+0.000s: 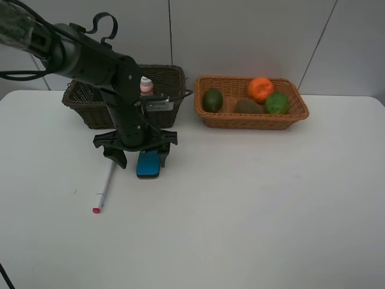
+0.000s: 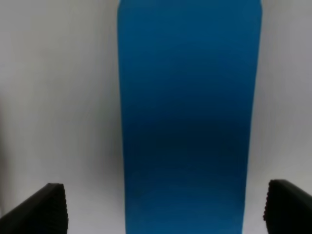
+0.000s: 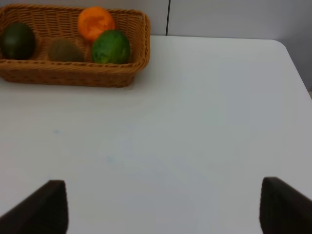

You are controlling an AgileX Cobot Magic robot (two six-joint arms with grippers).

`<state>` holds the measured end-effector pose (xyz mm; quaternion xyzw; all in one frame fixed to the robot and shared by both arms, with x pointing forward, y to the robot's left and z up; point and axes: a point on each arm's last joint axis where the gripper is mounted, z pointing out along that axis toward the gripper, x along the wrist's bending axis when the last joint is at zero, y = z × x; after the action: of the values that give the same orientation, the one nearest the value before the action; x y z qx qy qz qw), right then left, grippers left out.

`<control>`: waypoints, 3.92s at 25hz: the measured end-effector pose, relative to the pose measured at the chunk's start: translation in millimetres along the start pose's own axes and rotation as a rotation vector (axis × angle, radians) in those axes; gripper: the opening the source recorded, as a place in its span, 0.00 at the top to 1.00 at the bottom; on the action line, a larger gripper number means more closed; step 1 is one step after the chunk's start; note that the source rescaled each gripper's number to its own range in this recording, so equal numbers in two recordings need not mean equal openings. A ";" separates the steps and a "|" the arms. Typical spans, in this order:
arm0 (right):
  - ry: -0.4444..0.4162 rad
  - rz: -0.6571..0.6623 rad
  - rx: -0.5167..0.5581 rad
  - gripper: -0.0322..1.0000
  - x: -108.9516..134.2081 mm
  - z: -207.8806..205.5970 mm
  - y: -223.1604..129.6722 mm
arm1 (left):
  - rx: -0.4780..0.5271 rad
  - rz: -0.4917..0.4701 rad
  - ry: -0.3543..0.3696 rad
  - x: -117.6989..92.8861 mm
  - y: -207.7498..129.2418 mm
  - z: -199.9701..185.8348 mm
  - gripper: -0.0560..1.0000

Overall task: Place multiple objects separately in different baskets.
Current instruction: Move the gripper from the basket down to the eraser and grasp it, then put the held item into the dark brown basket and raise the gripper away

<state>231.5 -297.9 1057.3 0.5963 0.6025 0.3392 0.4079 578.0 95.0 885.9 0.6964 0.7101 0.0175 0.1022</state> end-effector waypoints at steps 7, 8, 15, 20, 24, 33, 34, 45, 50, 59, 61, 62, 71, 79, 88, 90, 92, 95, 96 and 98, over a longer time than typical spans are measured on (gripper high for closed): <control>0.000 0.000 0.000 0.00 0.0 0.0 0.0 | -0.035 -0.018 -0.021 2.7 6.0 1.9 0.00; 0.000 0.000 0.000 0.00 0.0 0.0 0.0 | -0.033 -0.023 -0.018 4.7 6.9 4.2 0.00; 0.000 0.000 0.000 0.00 0.0 0.0 0.0 | -0.051 -0.041 -0.023 10.5 12.0 10.6 0.00; 0.000 0.000 0.000 0.00 0.0 0.0 0.0 | -0.061 -0.041 -0.029 10.0 12.9 10.5 0.00; 0.000 0.000 0.000 0.00 0.0 0.0 0.0 | -0.061 -0.041 -0.029 10.0 12.9 10.5 0.00; 0.000 0.000 0.000 0.00 0.0 0.0 0.0 | -0.062 -0.041 -0.030 9.9 13.0 10.5 0.16; 0.000 0.000 0.000 0.00 0.0 0.0 0.0 | -0.062 -0.041 -0.030 9.9 13.0 10.5 0.31; 0.000 0.000 0.000 0.00 0.0 0.0 0.0 | -0.052 -0.041 -0.024 10.4 12.0 10.6 0.44; 0.000 0.000 0.000 0.00 0.0 0.0 0.0 | -0.052 -0.041 -0.024 10.4 12.0 10.6 0.44; 0.000 0.000 0.000 0.00 0.0 0.0 0.0 | -0.036 -0.034 -0.015 11.2 10.7 4.6 0.44; 0.000 0.000 0.000 0.00 0.0 0.0 0.0 | -0.041 -0.029 -0.019 10.6 11.1 -9.2 0.44; 0.000 0.000 0.000 0.00 0.0 0.0 0.0 | -0.051 -0.026 -0.024 10.0 11.6 -18.4 0.44; 0.000 0.000 0.000 0.00 0.0 0.0 0.0 | -0.177 -0.005 -0.098 8.6 10.3 -106.9 0.44; 0.000 0.000 0.000 0.00 0.0 0.0 0.0 | -0.372 0.014 -0.136 19.5 21.9 -153.7 0.44; 0.000 0.002 0.000 0.00 0.0 0.0 0.0 | -0.594 0.004 -0.135 34.6 66.1 -202.2 0.44; 0.000 0.002 0.000 0.00 0.0 0.0 0.0 | -0.617 0.015 -0.127 35.3 76.7 -205.1 0.44; 0.000 0.002 0.000 0.00 0.0 0.0 0.0 | -0.627 0.028 -0.121 33.2 87.7 -203.6 0.44; 0.000 0.002 0.000 0.00 0.0 0.0 0.0 | -0.612 0.028 -0.105 30.8 105.7 -188.7 0.44; 0.000 0.002 0.000 0.00 0.0 0.0 0.0 | -0.602 0.023 -0.098 31.1 112.2 -181.0 0.44; 0.000 0.002 0.000 0.00 0.0 0.0 0.0 | -0.573 0.016 -0.082 31.7 122.8 -161.2 0.44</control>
<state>231.5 -297.9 1057.3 0.5970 0.6018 0.3397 0.4075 671.4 149.0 1060.4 0.6448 0.6662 0.1900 0.3231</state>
